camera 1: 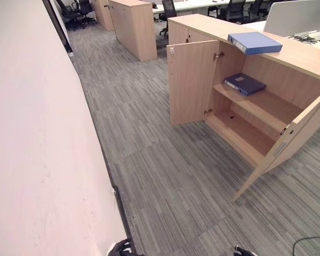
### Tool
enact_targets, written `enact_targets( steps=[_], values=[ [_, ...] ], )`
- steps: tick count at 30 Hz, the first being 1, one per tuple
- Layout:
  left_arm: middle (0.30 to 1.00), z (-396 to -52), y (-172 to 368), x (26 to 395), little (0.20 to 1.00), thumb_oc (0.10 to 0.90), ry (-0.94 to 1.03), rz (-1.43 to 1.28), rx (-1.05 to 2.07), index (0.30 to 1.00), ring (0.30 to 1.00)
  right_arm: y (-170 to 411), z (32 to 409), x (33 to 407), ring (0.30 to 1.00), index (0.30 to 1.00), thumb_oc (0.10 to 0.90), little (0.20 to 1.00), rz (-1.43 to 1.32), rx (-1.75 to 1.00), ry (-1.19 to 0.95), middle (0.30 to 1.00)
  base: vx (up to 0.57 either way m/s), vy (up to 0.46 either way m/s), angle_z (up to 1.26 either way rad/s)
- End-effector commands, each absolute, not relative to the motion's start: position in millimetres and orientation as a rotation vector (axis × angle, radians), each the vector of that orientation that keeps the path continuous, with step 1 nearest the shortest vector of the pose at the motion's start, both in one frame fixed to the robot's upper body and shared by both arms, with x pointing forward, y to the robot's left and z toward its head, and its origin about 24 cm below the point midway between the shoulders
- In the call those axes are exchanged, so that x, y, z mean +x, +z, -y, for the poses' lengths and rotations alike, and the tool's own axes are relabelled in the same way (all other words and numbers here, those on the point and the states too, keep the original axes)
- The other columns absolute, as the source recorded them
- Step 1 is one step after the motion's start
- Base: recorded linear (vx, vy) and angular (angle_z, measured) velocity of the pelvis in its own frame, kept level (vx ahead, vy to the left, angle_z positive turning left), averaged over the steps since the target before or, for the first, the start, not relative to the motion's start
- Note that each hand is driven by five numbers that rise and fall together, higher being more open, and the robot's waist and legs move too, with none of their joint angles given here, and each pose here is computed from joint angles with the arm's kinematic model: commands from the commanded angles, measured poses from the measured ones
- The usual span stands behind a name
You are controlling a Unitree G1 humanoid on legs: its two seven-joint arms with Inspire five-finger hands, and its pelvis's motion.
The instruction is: Put the empty folder in the office cabinet
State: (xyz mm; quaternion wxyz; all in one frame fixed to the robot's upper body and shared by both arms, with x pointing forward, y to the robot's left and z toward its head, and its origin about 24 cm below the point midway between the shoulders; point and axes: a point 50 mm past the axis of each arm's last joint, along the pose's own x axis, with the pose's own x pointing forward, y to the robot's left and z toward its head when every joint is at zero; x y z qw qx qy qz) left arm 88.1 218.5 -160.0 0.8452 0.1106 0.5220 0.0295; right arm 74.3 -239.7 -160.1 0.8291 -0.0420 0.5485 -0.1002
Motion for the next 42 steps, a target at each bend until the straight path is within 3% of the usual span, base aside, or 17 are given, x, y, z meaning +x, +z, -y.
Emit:
enact_targets(
  steps=[1, 42],
  values=[
    [0.9, -230, -155, 102, 0.9, 0.8, 0.093, -1.052, 0.229, 0.9, 0.9, -155, 249, 86, 0.9, 0.9, 0.8, 0.9, -1.125, -0.128, -0.21, 0.9, 0.0, 0.0, 0.0],
    [0.9, -228, -157, 97, 0.9, 0.8, 0.076, -1.071, 0.252, 0.9, 0.9, -157, 250, 81, 0.9, 0.9, 0.8, 0.9, -1.157, -0.147, -0.2, 0.9, 0.0, 0.0, 0.0]
  ],
)
